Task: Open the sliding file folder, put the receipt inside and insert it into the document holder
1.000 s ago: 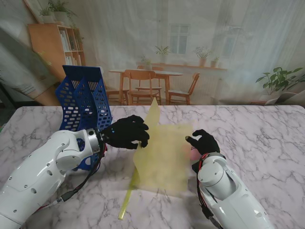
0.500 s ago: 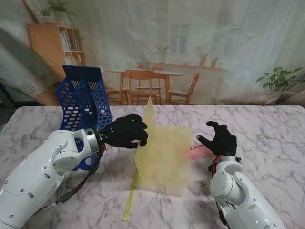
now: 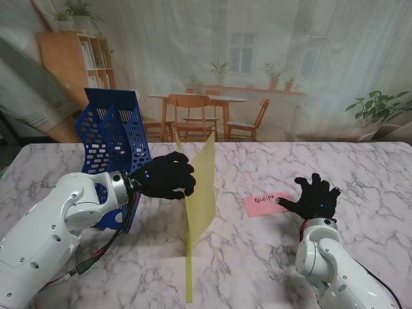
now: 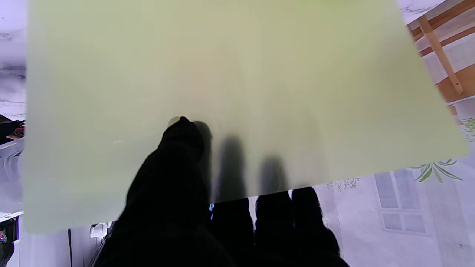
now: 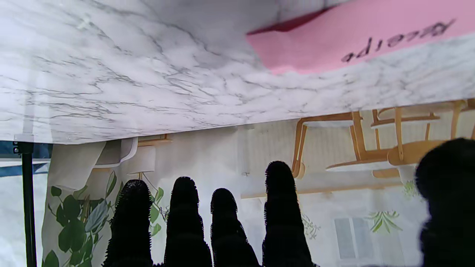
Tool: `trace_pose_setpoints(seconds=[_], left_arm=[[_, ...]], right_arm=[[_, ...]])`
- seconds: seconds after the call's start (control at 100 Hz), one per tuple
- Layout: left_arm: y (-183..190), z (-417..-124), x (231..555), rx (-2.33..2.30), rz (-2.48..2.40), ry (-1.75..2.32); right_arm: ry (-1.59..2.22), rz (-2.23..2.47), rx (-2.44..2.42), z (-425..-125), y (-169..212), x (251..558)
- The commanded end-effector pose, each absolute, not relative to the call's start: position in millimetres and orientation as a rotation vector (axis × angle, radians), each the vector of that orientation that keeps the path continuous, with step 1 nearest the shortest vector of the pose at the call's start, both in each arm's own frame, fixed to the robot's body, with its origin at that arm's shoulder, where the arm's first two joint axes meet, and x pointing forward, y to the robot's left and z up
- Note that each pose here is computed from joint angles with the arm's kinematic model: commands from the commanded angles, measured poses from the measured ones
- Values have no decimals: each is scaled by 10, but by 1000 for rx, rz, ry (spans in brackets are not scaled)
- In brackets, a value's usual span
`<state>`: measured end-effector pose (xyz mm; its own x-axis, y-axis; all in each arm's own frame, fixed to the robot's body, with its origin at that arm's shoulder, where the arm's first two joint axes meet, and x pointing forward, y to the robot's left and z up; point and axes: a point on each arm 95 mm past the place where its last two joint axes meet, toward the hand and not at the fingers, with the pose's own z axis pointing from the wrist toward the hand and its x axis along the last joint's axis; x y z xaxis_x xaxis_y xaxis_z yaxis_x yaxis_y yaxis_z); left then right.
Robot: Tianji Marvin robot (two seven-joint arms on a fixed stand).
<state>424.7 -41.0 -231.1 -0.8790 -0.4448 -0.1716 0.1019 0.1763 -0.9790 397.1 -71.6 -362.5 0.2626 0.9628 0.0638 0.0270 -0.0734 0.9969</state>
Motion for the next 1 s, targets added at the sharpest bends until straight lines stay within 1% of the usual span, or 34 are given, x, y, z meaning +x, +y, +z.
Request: trace_pose_setpoints(seconds=[0.0, 0.31, 0.73, 0.99], left_arm=[[-412, -2289, 4250, -311, -1723, 2068], [-513, -2267, 4348, -311, -1661, 2162], [-780, -2482, 4509, -370, -1673, 2250], [-756, -2518, 4482, -362, -1707, 2240]], right_arm=[[1016, 1018, 1414, -3689, -719, 3967], [1035, 981, 1432, -3767, -657, 4023], [1041, 958, 1439, -3792, -623, 4047], [1055, 920, 1424, -3838, -589, 4044]])
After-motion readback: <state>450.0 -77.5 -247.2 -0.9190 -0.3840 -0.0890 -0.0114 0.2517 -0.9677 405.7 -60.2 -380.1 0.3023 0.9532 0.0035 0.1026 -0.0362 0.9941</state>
